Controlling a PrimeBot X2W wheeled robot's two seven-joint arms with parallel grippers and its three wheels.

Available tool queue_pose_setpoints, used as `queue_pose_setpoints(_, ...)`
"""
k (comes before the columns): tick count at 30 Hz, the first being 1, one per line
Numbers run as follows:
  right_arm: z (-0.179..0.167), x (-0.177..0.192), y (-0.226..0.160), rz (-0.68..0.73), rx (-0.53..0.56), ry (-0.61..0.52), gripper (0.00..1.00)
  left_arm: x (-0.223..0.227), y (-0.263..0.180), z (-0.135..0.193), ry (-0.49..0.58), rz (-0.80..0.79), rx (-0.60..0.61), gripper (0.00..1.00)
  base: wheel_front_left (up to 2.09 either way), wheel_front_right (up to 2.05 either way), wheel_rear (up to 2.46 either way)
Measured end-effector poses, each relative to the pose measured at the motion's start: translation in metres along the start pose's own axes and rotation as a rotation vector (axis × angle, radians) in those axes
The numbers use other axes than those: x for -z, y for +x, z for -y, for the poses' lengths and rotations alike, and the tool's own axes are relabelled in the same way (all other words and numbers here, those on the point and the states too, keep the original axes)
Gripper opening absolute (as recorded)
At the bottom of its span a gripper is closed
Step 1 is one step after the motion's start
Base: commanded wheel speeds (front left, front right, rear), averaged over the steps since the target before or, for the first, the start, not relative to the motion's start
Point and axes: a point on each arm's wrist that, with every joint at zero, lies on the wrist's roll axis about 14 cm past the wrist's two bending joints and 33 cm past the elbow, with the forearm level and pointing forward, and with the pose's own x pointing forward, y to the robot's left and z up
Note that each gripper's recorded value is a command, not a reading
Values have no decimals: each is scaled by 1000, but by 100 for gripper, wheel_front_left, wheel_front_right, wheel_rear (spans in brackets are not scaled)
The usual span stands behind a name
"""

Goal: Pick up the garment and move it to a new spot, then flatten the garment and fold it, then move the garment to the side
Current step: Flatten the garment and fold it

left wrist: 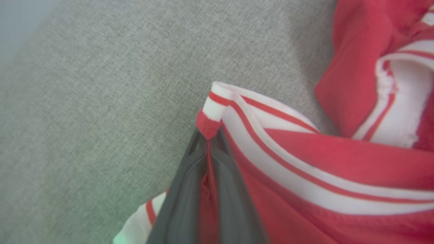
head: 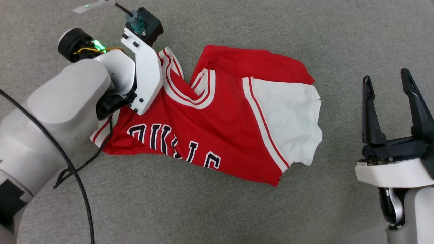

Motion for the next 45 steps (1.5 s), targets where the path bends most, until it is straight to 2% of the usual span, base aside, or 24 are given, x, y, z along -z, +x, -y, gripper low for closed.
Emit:
queue_pose_setpoints(1,0,-1,0,2,0,1,100,0,-1,0,-1,1,-2,0,0,0,0)
queue_pose_setpoints(2,0,-2,0,5,0,1,100,0,-2,1,-4,6,-4,20,0,0,0)
queue_pose_setpoints(3,-1,-3,1,9,-2,0,100,-2,-3,1,-7,18,-7,100,0,0,0)
queue_pose_setpoints(8,1,-15,1,43,1,5,100,-23,-24,-8,30,144,-63,100,0,0,0)
queue_pose_setpoints(12,1,-20,-5,53,3,18,100,-55,-56,-16,16,286,-103,100,0,0,0)
queue_pose_setpoints(15,-2,-21,-8,54,-2,26,100,-61,-72,-20,6,313,-122,100,0,0,0)
queue_pose_setpoints(18,-9,-26,-9,70,-19,43,100,-66,-109,-42,-25,324,-188,100,0,0,0)
queue_pose_setpoints(22,-16,-31,-8,85,-38,55,100,-49,-133,-58,-73,197,-225,100,0,0,0)
queue_pose_setpoints(27,-19,-28,-4,81,-50,52,100,-24,-138,-67,-141,11,-210,100,0,0,0)
queue_pose_setpoints(33,-19,-21,1,67,-53,43,100,9,-118,-67,-157,-168,-184,100,0,0,0)
queue_pose_setpoints(39,-16,-13,4,45,-45,32,100,67,-87,-57,-154,-367,-147,100,0,0,0)
queue_pose_setpoints(45,-11,-7,3,26,-30,23,100,88,-75,-57,-140,-437,-140,100,0,0,0)
